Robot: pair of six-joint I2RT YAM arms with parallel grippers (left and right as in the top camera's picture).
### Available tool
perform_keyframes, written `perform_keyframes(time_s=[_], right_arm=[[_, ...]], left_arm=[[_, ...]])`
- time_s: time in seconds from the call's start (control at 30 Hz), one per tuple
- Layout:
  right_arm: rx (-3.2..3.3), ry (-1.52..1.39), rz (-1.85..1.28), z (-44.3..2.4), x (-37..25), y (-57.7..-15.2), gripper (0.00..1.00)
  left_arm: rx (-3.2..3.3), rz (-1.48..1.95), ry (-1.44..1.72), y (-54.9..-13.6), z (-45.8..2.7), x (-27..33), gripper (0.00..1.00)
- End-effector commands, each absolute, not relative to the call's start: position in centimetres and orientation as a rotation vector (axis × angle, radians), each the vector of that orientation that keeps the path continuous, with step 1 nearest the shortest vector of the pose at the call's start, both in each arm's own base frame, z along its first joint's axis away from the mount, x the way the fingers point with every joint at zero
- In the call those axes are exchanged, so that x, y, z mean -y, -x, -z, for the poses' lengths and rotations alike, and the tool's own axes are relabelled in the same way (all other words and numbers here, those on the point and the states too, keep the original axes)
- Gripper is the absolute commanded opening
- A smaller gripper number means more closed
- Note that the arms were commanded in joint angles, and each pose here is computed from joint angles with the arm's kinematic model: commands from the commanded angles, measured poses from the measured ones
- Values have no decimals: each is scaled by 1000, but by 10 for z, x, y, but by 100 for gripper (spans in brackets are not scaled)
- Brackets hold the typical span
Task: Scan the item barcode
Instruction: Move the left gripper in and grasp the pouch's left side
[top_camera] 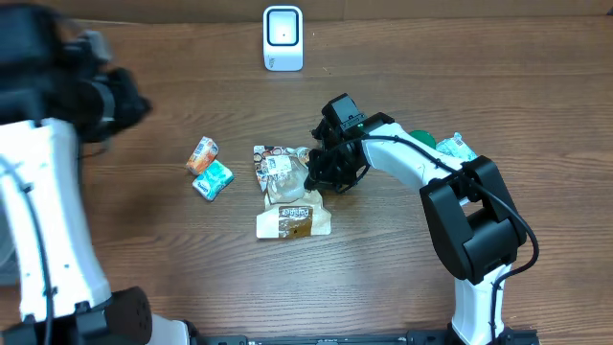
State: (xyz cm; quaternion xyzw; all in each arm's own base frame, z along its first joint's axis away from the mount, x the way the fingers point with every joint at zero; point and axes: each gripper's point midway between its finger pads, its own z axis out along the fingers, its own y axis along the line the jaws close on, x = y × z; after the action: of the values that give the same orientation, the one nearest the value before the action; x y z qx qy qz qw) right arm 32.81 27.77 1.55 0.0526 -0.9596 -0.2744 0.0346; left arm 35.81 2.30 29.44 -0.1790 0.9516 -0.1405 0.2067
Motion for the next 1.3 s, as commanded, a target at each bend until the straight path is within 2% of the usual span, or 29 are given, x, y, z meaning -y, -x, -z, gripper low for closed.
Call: perform_keyframes(time_s=[0.0,0.23,0.5,0.87,1.03,1.13,1.27], right_arm=[[2962,-181,844,-19,-279,-328,4],[2962,-181,845,-19,-279,-328,4],[2962,-181,844,-19,-279,-328,4],[2960,-179,841,-18,-278,-328,5],[2953,-180,850,-19,-279,-327,23],[2947,-181,860,-20,-280,-326,27],[2946,-185,876,-21,-282,-327,27]], left_arm=[[-2772,401,423,-357,-251,10,5],[-2878,667,247,-352,-165,89,4],[-2890,750,291,-335,-84,136,4],[-2870,717,362,-328,-50,139,4],[-2862,572,388,-330,-37,122,4],[-2829,577,377,-336,-34,123,4],[-2805,590,367,-343,-27,125,4]])
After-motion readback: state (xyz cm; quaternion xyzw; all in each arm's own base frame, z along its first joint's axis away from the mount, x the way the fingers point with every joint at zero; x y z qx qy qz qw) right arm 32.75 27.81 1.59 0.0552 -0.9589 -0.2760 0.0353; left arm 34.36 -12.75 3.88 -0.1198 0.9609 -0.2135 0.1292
